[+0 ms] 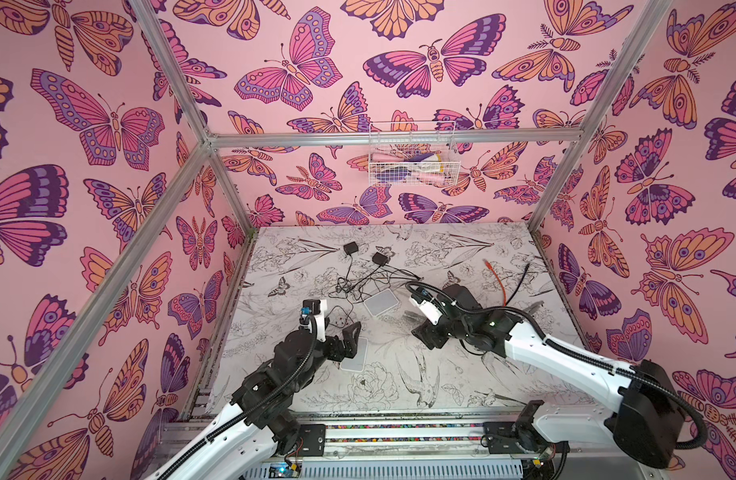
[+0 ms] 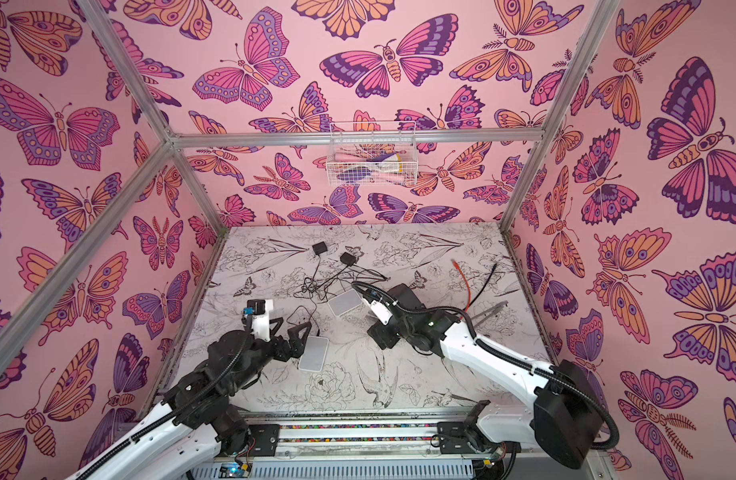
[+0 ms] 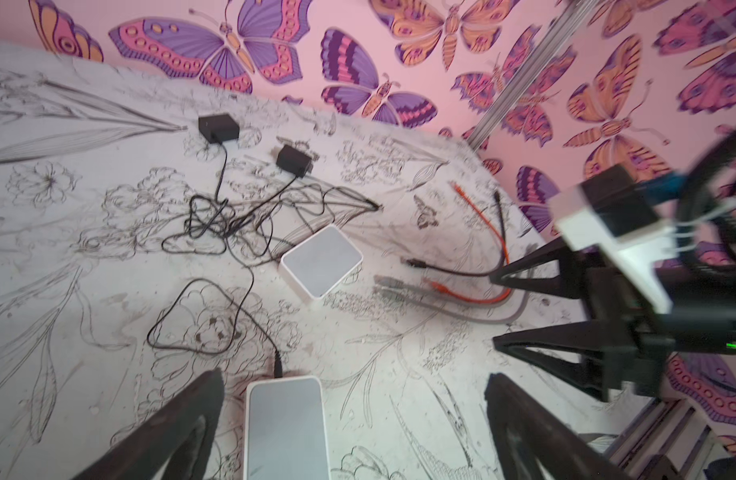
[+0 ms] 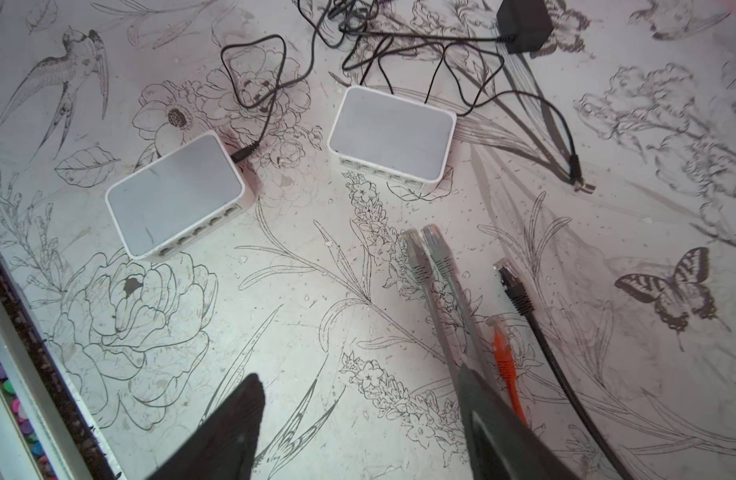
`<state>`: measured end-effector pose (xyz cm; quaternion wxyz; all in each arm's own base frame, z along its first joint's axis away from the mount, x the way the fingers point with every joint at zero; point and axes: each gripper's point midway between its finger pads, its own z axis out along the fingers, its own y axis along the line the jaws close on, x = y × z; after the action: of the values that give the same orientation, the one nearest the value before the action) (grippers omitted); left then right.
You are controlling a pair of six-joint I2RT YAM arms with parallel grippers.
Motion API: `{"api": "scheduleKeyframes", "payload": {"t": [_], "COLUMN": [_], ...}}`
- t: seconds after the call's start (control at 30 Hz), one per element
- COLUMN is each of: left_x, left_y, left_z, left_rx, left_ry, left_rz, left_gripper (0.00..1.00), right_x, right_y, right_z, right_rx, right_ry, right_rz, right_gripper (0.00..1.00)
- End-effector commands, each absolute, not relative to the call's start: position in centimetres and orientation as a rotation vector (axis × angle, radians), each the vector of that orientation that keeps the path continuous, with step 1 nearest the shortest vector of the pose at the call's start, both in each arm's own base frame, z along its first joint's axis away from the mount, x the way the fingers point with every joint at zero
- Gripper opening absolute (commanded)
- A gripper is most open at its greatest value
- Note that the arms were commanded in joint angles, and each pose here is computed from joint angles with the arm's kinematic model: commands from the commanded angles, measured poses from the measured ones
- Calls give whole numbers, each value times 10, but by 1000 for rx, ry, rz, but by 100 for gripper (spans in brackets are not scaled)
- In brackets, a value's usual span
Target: Insert the plug into the switch port
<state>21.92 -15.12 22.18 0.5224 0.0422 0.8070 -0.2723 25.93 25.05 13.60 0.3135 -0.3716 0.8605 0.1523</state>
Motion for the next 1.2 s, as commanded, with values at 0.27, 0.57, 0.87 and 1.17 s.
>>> {"api": "scheduleKeyframes", "payload": {"t": [0.27,0.57,0.87,1.17], "left_x": [210,208,206,205], "left_y": [-173,-163,-156,-145], "left_z": [216,204,198,207], "left_rx": [234,170,129,70], "left_ry": [1946,1947,1938,1899], "left_rz": [-751,-750,-747,-739], "left_gripper": [91,87,83,62], "right_x": [324,348,344,360], "right_y": [234,231,235,232], "right_z": [76,35,11,32], "right_rx": [-1041,-1147,-1182,-1125], "right_ry": [2584,2651,2700,2641], "right_rz": [193,20,57,-44], "right_gripper": [49,34,34,0]}}
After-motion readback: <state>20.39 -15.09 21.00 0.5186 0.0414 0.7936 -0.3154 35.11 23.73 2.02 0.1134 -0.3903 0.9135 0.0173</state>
